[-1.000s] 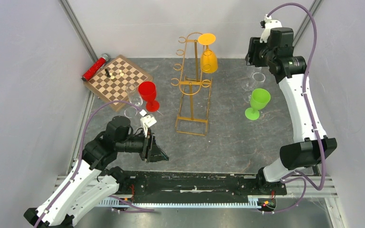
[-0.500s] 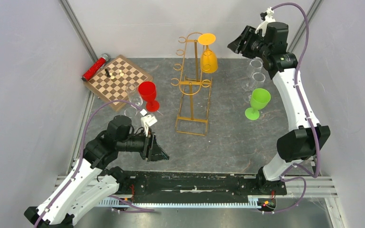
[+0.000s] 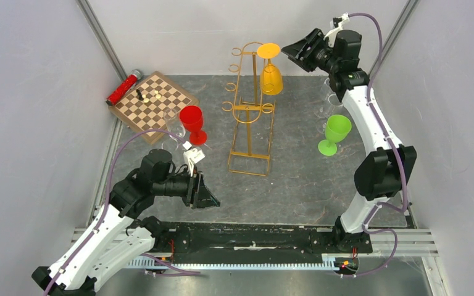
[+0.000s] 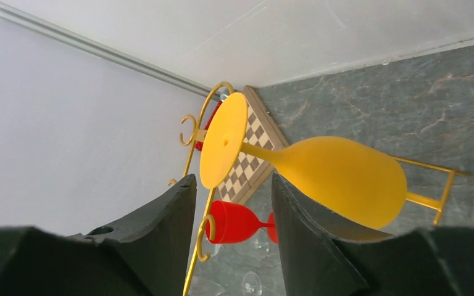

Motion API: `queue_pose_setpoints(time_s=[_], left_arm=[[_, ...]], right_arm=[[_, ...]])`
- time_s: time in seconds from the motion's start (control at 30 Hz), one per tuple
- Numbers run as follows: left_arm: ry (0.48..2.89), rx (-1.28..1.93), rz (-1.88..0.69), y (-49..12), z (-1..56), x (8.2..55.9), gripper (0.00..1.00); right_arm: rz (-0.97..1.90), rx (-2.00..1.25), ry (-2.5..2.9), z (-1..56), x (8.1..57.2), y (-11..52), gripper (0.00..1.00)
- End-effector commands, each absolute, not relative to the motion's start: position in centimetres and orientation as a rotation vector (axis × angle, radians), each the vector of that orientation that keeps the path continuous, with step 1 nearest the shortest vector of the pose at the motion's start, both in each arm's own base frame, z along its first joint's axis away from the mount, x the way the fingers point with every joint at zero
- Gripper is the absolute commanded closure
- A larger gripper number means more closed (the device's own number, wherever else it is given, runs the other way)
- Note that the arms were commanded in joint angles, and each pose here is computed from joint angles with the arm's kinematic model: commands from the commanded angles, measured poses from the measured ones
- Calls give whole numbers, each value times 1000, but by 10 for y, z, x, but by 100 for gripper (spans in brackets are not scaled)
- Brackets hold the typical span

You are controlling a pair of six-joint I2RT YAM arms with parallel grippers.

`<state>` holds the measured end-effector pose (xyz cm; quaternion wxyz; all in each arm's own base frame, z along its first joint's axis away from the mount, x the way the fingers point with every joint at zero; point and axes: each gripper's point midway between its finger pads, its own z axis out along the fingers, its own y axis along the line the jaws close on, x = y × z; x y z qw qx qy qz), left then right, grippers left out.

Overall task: Take the wine glass off the wine glass rack
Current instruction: Pick up the wine glass from the wine rack.

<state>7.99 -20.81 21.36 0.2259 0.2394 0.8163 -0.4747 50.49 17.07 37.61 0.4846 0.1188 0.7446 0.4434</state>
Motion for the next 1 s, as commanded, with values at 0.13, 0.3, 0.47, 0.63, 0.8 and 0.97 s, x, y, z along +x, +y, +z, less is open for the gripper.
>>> queue_pose_setpoints(time_s=[0.13, 0.3, 0.47, 0.63, 0.8, 0.97], left_arm=[[2241, 650, -1280, -209, 215, 87, 51], [2242, 646, -1272, -208, 214, 88, 51], [2243, 640, -1266, -208, 214, 89, 51], [2242, 637, -1261, -207, 214, 89, 51], [2241, 634, -1258, -207, 215, 89, 51], [2240, 633, -1256, -207, 215, 90, 51]], right_arm=[[1219, 351, 1727, 390, 521, 183, 53], [1263, 362, 1712, 390, 528, 188, 56], [1281, 369, 1710, 389, 535, 193, 59], [1294, 377, 1704, 387, 539, 197, 62], [1305, 379, 1694, 388, 540, 197, 70], [1316, 376, 1681, 391, 540, 199, 82]])
